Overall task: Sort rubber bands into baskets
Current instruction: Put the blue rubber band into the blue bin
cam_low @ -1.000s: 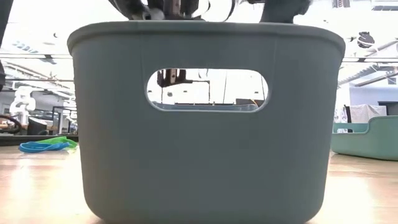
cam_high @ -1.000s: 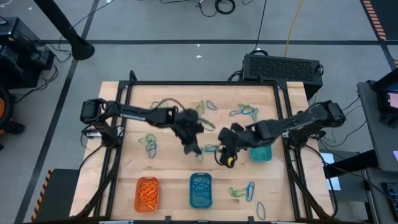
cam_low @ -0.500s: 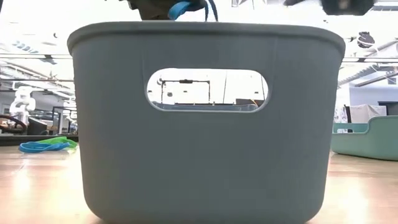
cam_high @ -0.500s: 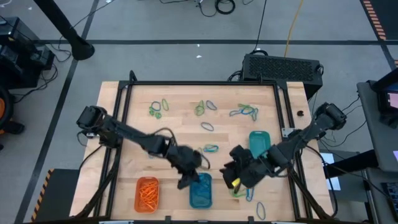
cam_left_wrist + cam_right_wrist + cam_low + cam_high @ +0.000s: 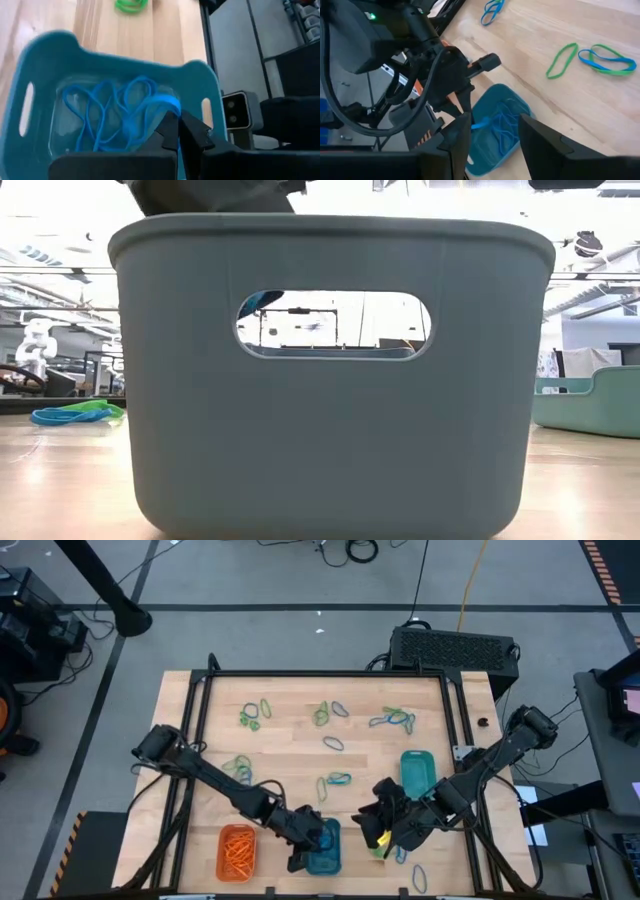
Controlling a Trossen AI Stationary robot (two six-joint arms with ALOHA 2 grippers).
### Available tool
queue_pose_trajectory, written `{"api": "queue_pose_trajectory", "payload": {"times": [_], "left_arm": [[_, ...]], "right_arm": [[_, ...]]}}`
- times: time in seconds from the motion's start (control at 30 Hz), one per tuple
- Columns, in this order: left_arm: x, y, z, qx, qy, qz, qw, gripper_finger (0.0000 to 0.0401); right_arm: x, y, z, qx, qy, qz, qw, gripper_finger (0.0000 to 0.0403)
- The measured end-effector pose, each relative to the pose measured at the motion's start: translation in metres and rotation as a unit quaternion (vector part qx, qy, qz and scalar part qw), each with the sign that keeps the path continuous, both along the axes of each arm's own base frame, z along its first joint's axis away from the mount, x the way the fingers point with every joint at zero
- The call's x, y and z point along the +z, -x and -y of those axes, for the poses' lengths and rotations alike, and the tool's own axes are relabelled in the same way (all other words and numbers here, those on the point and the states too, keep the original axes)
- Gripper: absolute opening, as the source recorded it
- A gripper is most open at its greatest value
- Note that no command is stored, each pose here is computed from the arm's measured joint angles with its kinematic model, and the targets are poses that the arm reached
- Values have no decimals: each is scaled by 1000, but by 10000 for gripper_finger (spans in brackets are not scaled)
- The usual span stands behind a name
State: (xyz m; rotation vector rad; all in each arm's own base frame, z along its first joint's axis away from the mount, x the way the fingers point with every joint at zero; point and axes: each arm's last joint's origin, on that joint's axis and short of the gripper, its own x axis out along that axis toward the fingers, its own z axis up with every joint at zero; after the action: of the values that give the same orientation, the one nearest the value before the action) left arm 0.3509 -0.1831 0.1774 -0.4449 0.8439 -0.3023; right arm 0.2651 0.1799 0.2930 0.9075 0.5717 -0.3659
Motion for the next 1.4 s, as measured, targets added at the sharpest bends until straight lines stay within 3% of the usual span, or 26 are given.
{"api": "queue_pose_trajectory", "payload": {"times": [0.17, 0.33, 0.53, 0.67, 0.87, 1.1, 1.23, 1.4], "left_arm": [[-2, -3, -3, 14, -8, 5, 1000, 17], [-2, -6, -11, 35, -7, 3, 999, 58], [-5, -11, -27, 77, 19, -35, 996, 119], [-8, -12, -38, 85, 30, -70, 993, 143], [-7, -14, -44, 82, 38, -86, 992, 148], [4, -15, -44, 66, 2, -118, 991, 148], [12, -18, -42, 65, 1, -115, 991, 148], [28, -18, -43, 76, 7, -114, 991, 148]], "right_arm": [[0, 0, 0, 19, 26, -2, 999, 155], [-2, 0, 3, 33, 54, -15, 998, 155], [-7, -1, 31, 41, 90, -94, 991, 155], [-6, -1, 61, 49, 112, -151, 981, 155], [-1, -1, 115, 54, 137, -213, 966, 155], [-6, 7, 190, 8, 114, -312, 943, 155], [-24, 13, 232, -7, 121, -343, 932, 155], [-58, 21, 274, -14, 111, -317, 942, 155]]}}
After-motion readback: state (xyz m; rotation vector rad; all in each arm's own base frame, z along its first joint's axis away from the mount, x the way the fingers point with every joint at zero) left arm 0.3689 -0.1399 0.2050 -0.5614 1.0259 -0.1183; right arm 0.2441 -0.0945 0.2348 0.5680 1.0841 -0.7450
